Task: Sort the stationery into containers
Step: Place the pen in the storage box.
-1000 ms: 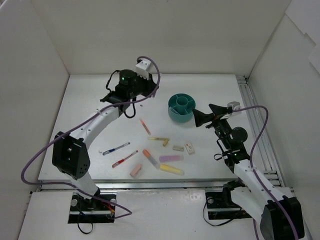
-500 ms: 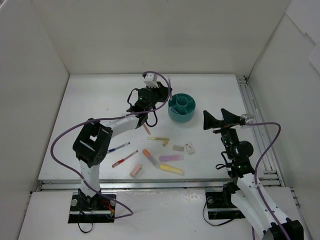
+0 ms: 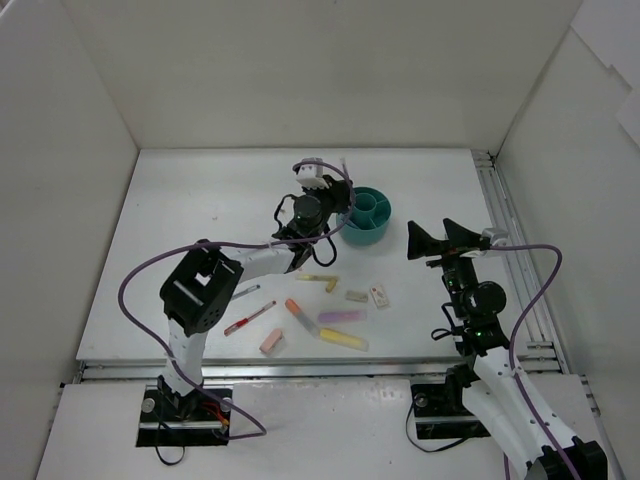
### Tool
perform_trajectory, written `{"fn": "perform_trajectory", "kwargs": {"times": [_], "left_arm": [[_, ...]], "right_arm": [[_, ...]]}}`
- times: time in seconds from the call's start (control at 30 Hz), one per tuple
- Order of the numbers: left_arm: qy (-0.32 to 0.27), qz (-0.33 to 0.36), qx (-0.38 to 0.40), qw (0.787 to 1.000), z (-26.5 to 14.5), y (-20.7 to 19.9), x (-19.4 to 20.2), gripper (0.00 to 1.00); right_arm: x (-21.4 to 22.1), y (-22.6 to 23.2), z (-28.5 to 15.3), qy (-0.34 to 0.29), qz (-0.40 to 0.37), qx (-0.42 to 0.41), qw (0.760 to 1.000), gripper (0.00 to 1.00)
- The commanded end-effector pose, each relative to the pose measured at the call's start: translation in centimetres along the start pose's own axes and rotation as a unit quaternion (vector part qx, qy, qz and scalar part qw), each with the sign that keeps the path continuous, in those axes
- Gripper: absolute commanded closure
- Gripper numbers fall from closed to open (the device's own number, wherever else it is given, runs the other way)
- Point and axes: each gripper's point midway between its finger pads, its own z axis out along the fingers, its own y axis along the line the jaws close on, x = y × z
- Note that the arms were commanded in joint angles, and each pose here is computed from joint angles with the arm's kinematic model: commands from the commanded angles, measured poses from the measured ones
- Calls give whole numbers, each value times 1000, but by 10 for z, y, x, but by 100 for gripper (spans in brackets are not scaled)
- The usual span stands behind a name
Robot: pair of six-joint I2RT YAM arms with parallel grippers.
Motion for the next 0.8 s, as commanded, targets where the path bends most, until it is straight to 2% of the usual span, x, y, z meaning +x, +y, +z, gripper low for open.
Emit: {"fn": "perform_trajectory", "kwargs": {"times": [0.0, 0.2, 0.77], "left_arm": [[-88, -7, 21, 996, -1, -31, -40, 100], [-103, -3, -4, 995, -6, -25, -27, 100], [-91, -11, -66, 994, -13, -2, 17, 100]], "right_arm": [[-19, 6, 5, -35, 1, -10, 999, 2], [-18, 7, 5, -33, 0, -13, 999, 2], [-12, 9, 6, -22, 6, -20, 1000, 2]]}}
